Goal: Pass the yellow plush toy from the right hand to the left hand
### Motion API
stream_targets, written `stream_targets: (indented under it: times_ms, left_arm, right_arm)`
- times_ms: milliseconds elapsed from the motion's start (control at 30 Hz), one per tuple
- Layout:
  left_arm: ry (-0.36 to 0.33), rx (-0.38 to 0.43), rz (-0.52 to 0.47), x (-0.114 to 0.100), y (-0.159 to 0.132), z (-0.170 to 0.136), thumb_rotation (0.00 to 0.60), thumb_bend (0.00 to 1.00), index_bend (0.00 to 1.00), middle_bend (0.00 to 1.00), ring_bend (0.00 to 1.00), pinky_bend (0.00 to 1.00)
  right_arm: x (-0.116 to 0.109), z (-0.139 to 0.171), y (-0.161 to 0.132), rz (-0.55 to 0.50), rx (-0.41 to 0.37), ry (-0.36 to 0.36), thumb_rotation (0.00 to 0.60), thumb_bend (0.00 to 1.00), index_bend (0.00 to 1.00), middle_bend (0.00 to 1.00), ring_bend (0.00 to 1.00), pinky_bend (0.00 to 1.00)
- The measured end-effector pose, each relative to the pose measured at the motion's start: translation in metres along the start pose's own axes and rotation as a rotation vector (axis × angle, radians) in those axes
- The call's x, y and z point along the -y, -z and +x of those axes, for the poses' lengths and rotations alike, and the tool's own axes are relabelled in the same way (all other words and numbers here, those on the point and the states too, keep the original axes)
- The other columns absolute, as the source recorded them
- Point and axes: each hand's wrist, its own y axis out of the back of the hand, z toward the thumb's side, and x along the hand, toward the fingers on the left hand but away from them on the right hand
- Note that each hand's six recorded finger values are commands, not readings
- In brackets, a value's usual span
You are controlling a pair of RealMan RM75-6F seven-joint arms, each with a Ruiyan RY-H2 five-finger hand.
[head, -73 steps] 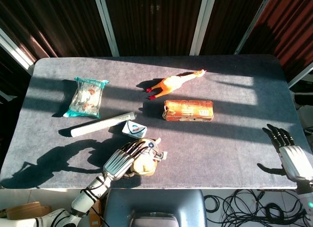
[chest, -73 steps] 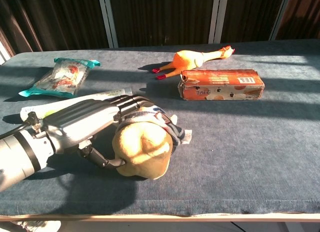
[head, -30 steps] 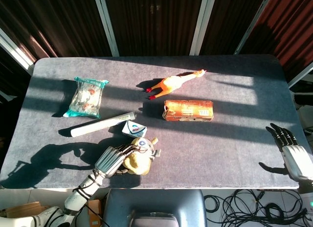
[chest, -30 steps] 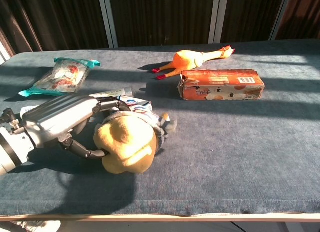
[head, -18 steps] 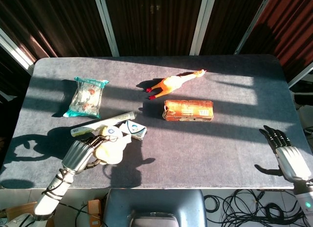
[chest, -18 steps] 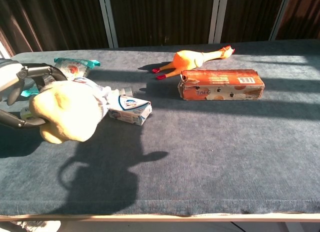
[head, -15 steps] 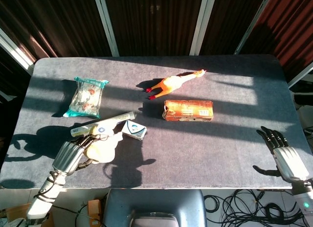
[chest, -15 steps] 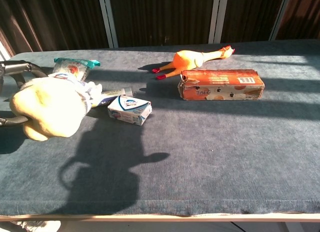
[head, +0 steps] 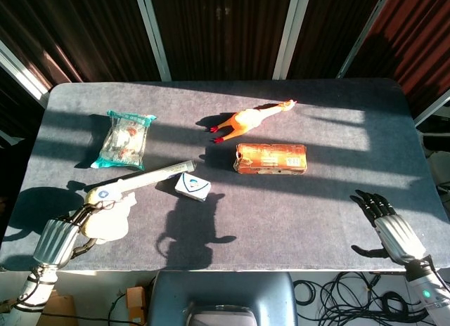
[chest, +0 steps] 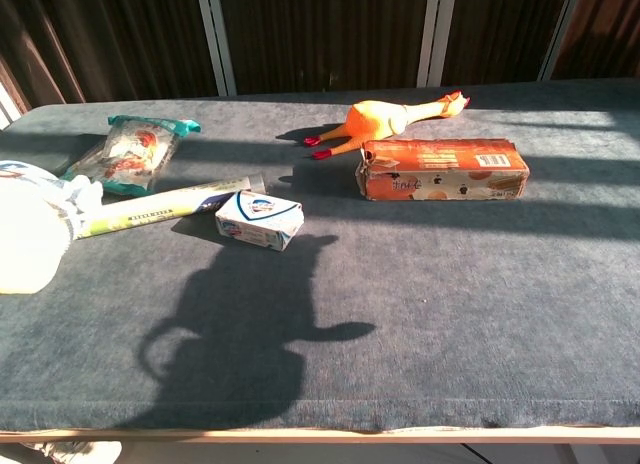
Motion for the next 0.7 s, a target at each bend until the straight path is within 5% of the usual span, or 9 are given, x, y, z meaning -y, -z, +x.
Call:
stream_targets:
  times_ms: [100, 300, 433, 567, 700]
  left_arm:
    - [0.006, 0.006, 0.039, 0.005, 0.007, -0.003, 0.600, 0.37, 0.62, 0.64, 0.61, 0.63]
    - [0.094, -0.006, 0.066, 0.015, 0.015, -0.011, 0.600, 0.32, 0.03, 0.04, 0.12, 0.27]
    - [0.161, -0.028, 0.033, 0.016, 0.013, -0.017, 0.600, 0.31, 0.00, 0.00, 0.03, 0.25]
    - [0.191, -0.028, 0.026, 0.012, 0.013, -0.022, 0.600, 0.30, 0.00, 0.00, 0.12, 0.25]
    - [0.179, -0.022, 0.032, 0.007, 0.012, -0.025, 0.600, 0.30, 0.00, 0.00, 0.08, 0.25]
  right_arm:
    - [0.003, -0.001, -0.001, 0.007, -0.004, -0.010, 0.600, 0.03, 0.00, 0.00, 0.00, 0.00]
    - [0.008, -0.002, -0.002, 0.025, -0.007, -0.029, 0.600, 0.03, 0.00, 0.00, 0.00, 0.00]
    - [0.009, -0.002, -0.002, 0.025, -0.008, -0.029, 0.600, 0.03, 0.00, 0.00, 0.00, 0.00]
    - [0.009, -0.001, -0.002, 0.027, -0.009, -0.032, 0.600, 0.03, 0.00, 0.00, 0.00, 0.00]
    - [0.009, -0.001, -0.002, 0.028, -0.010, -0.034, 0.600, 0.03, 0.00, 0.00, 0.00, 0.00]
